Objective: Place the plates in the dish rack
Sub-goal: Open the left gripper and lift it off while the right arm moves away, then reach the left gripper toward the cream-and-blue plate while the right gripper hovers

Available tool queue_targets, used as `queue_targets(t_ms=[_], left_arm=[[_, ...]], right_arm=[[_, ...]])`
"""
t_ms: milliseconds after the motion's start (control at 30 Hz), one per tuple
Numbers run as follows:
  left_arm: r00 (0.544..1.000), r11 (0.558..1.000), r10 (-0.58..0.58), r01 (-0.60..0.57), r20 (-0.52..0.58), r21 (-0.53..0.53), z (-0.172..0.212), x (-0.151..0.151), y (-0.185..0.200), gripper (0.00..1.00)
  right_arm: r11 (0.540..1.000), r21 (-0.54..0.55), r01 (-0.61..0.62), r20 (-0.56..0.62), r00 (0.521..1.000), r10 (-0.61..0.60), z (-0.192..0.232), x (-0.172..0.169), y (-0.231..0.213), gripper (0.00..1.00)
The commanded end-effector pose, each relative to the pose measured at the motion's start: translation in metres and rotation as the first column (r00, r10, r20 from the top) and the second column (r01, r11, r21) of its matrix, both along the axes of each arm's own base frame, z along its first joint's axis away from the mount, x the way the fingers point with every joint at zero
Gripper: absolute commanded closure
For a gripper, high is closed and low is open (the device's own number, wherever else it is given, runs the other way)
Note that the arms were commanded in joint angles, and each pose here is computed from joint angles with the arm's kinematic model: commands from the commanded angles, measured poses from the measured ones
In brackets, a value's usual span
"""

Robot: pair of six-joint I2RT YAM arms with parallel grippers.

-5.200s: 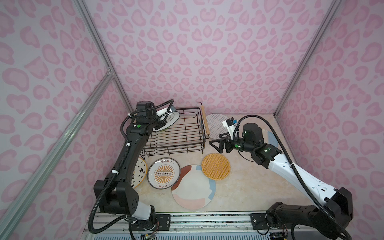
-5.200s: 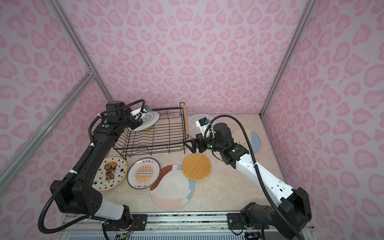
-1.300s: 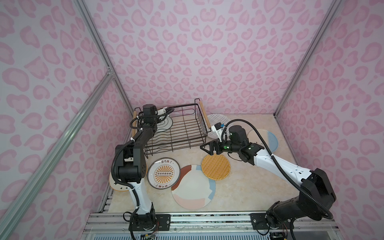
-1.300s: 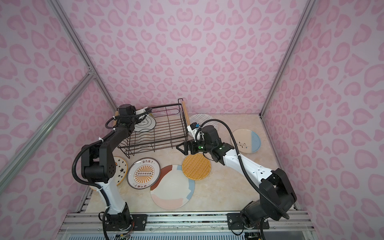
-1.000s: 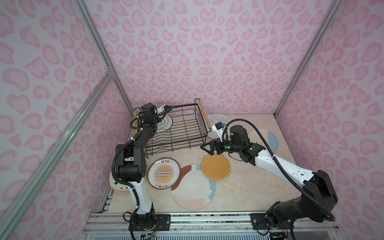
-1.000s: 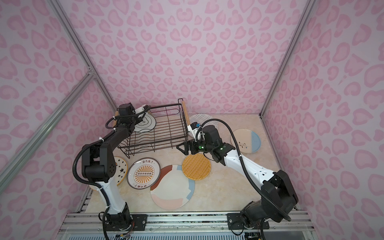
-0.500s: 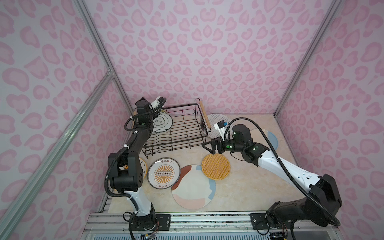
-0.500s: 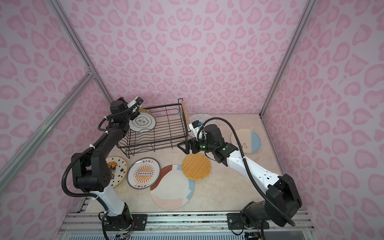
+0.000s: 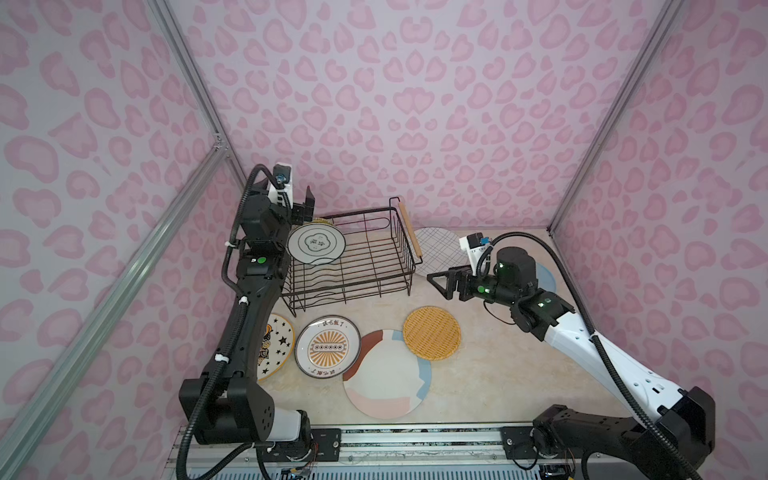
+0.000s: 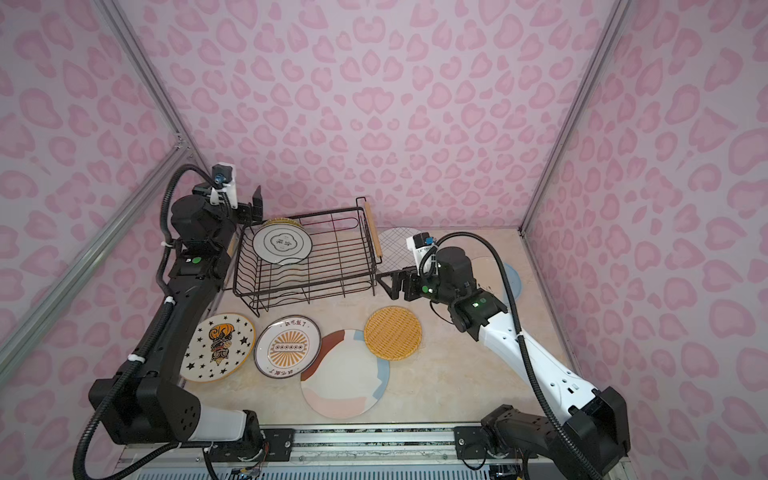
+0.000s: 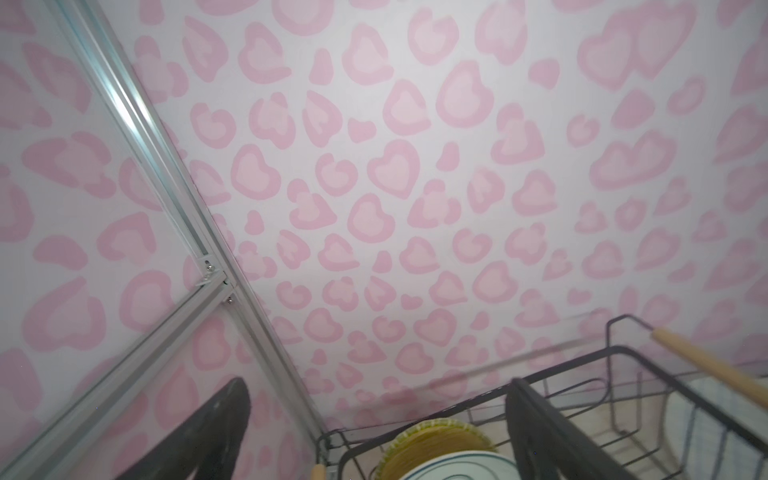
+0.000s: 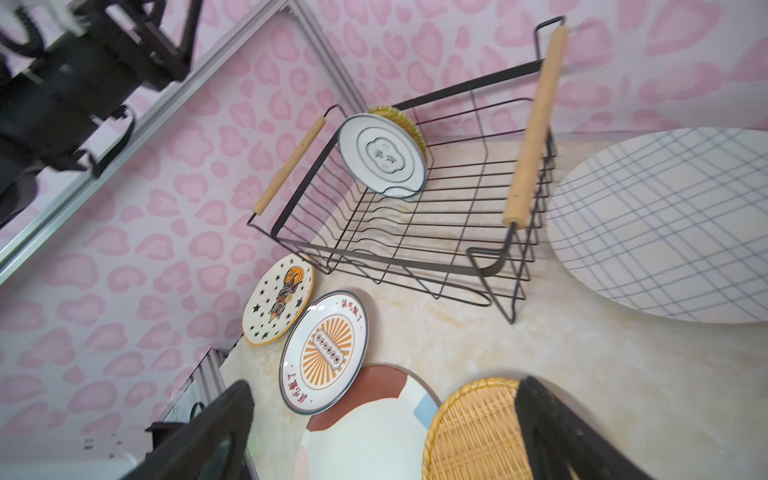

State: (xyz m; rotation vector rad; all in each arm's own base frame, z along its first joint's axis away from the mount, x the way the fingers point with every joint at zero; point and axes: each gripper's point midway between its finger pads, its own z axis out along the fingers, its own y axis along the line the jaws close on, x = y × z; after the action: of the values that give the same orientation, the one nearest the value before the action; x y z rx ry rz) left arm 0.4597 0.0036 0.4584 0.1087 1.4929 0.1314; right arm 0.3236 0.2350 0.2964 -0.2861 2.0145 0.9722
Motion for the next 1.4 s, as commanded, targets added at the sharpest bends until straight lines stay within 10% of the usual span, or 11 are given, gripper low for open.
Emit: queue_targets(t_ms=[0,200,367,500,733,1033,1367], left_arm=[[0.995,0.894,-0.043,-0.001,-0.087,-0.449,-0.016,-0.019,-0.001,0.03],[0.918,0.720,-0.370,0.190,-0.139,-0.667,-0.038,-0.054,-0.055,0.03],[0.747,0.518,-0.645,0.271,-0.162,-0.812,-0.069,-0.087,-0.103,0.03],[0.638,0.440,-0.750,0.285,-0.174,-0.851,-0.097,-0.117,-0.122,0.03],[0.630,0.494,-0.747,0.313,-0.212,-0.811,-0.144,-0.157,-0.131,0.03],[0.436,0.444,-0.876,0.566,-0.205,-0.695,-0.154,-0.214,-0.188,0.03],[0.415,0.450,-0.877,0.539,-0.240,-0.713,-0.168,-0.212,-0.193,0.03]], right_arm=[[0.984,0.003,0.177,-0.100,0.979,-0.176,-0.016,0.017,-0.043,0.05],[0.867,0.042,0.496,-0.250,0.846,-0.471,-0.052,0.056,-0.144,0.06],[0.738,-0.048,0.673,-0.348,0.682,-0.643,-0.097,0.085,-0.203,0.04],[0.631,-0.128,0.765,-0.355,0.559,-0.749,-0.128,0.107,-0.241,0.02],[0.661,-0.173,0.730,-0.486,0.520,-0.702,-0.181,0.156,-0.245,0.06],[0.715,-0.158,0.681,-0.600,0.508,-0.617,-0.234,0.161,-0.220,0.06],[0.749,-0.156,0.644,-0.655,0.500,-0.567,-0.252,0.144,-0.196,0.06]])
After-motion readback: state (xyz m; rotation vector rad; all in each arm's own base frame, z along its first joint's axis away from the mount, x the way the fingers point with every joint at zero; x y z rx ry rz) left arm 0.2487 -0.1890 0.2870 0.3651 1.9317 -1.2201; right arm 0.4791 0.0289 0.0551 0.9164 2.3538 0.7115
